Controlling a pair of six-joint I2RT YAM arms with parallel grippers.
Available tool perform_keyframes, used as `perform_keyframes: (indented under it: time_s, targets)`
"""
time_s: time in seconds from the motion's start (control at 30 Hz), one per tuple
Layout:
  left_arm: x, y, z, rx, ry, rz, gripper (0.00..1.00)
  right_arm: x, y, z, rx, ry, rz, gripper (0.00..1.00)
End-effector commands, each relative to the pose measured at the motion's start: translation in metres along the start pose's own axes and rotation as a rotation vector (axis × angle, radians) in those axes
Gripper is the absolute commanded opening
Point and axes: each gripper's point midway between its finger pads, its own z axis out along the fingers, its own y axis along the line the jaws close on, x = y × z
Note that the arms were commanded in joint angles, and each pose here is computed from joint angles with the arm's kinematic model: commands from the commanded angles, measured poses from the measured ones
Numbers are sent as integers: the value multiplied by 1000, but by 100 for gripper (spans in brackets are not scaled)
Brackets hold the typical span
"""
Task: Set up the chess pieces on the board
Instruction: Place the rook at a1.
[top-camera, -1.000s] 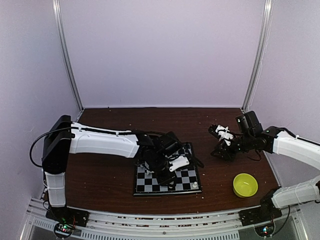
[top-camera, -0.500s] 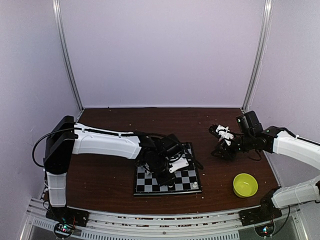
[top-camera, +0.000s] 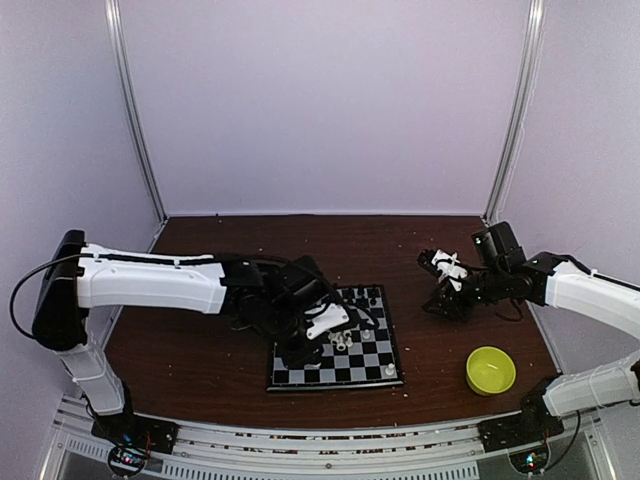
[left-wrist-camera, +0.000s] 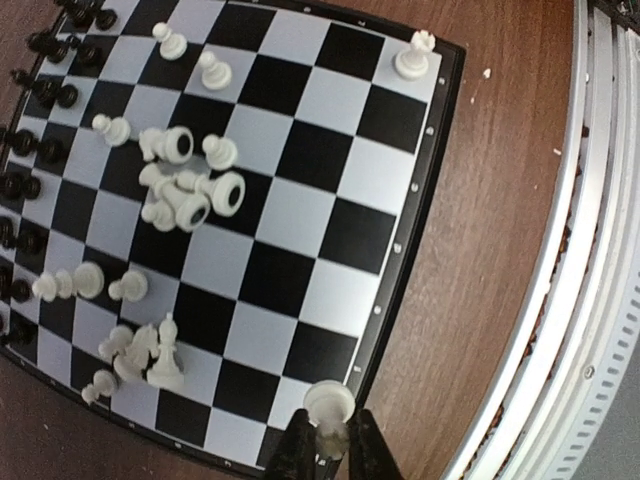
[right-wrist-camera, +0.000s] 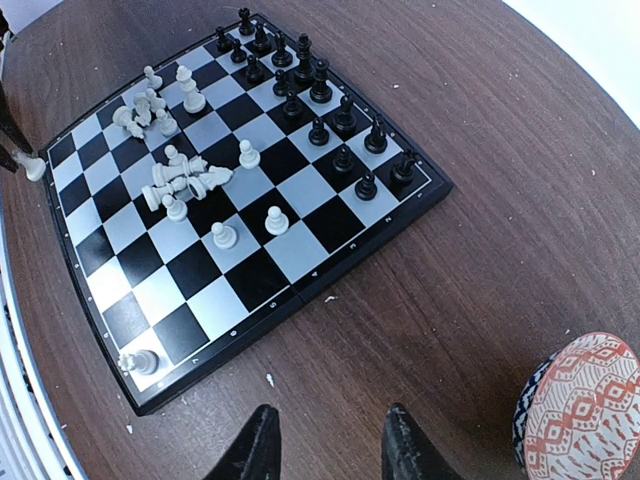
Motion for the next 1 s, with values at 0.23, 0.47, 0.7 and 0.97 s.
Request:
perform_keyframes:
  time_s: [0.23,0.47,0.7,0.97]
  targets:
    - [64,15,-3,-59,51,-148,9,-13,-5,-5,12,-30,-10,34]
    - [73,25,9,-85,93,-161,9,-13,-5,-7,18,-34,-11,34]
    - [70,31,12,-84,81,-179,10,-11,-7,-5,21,-24,-10,34]
    - [74,29,21,-71,102,-176,10,-10,-7,-3,18,-18,-10,34]
